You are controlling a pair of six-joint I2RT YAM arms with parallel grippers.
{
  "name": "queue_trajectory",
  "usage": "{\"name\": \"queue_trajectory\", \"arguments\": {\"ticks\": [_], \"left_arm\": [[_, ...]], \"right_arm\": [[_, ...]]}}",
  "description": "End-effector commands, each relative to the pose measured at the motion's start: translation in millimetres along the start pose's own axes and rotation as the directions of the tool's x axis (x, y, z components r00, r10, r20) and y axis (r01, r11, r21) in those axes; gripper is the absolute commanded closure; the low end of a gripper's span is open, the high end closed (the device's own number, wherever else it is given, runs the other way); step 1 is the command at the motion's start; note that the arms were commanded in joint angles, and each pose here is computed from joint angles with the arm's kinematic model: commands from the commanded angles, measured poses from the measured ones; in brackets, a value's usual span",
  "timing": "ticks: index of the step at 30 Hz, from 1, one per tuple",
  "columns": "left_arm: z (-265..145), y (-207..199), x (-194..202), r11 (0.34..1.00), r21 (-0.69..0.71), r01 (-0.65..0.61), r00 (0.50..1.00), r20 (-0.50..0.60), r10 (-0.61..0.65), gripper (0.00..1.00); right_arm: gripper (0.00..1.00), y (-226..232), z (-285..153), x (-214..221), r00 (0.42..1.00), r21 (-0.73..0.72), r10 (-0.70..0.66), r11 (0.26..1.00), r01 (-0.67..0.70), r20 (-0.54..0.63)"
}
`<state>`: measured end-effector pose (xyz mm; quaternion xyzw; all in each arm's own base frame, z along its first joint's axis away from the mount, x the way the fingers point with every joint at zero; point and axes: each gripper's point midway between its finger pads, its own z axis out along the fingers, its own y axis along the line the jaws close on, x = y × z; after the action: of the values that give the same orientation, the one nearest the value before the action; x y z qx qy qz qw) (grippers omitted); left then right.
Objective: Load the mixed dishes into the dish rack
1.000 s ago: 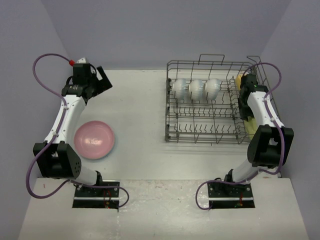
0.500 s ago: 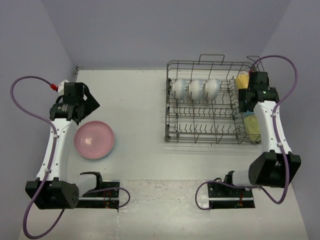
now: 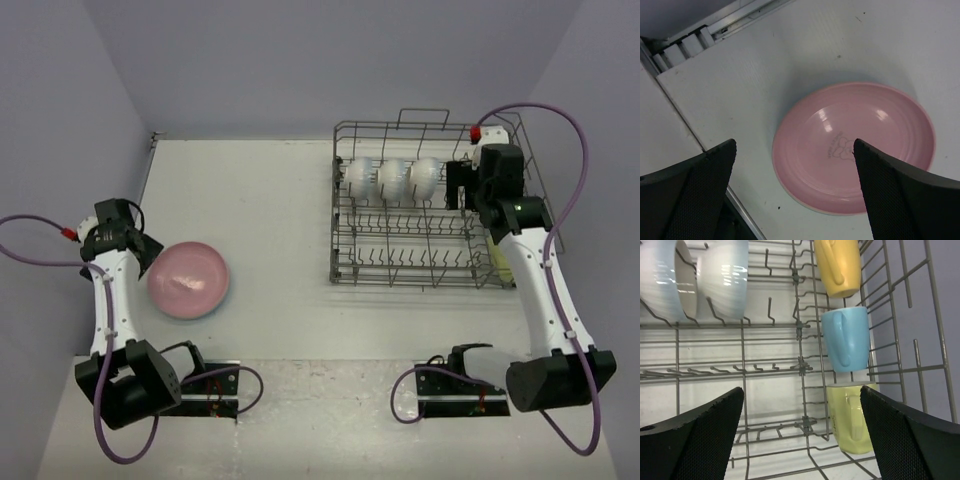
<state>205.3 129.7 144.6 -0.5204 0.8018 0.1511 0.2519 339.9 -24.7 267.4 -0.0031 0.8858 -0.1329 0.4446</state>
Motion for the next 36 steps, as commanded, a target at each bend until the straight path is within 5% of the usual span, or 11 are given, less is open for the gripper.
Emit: {"name": "queue_trajectory", "arguments": {"ticks": [1,18,36], "left_arm": [[13.7,-7.8,10.2,0.995,0.044,0.088,0.996,-0.008,-0.088,0.0],[67.7,-19.9,92.5,0.983,0.169,0.073,0.986,-0.163,-0.046,0.0],[37.4,-105.7,149.5,0.885,0.434,-0.167,0.956,-0.148,0.253,0.02]], "right_arm": [[0.01,4.3,-14.2,-29.9,0.984,-0.055,0.09,0.995,-0.082,0.152],[0.01,8.1,-52.5,-47.4,0.953,-0.148,0.123,0.985,-0.084,0.278],[0.01,13.4,-54.2,-42.5,0.952,-0.177,0.134,0.98,-0.086,0.277]]}}
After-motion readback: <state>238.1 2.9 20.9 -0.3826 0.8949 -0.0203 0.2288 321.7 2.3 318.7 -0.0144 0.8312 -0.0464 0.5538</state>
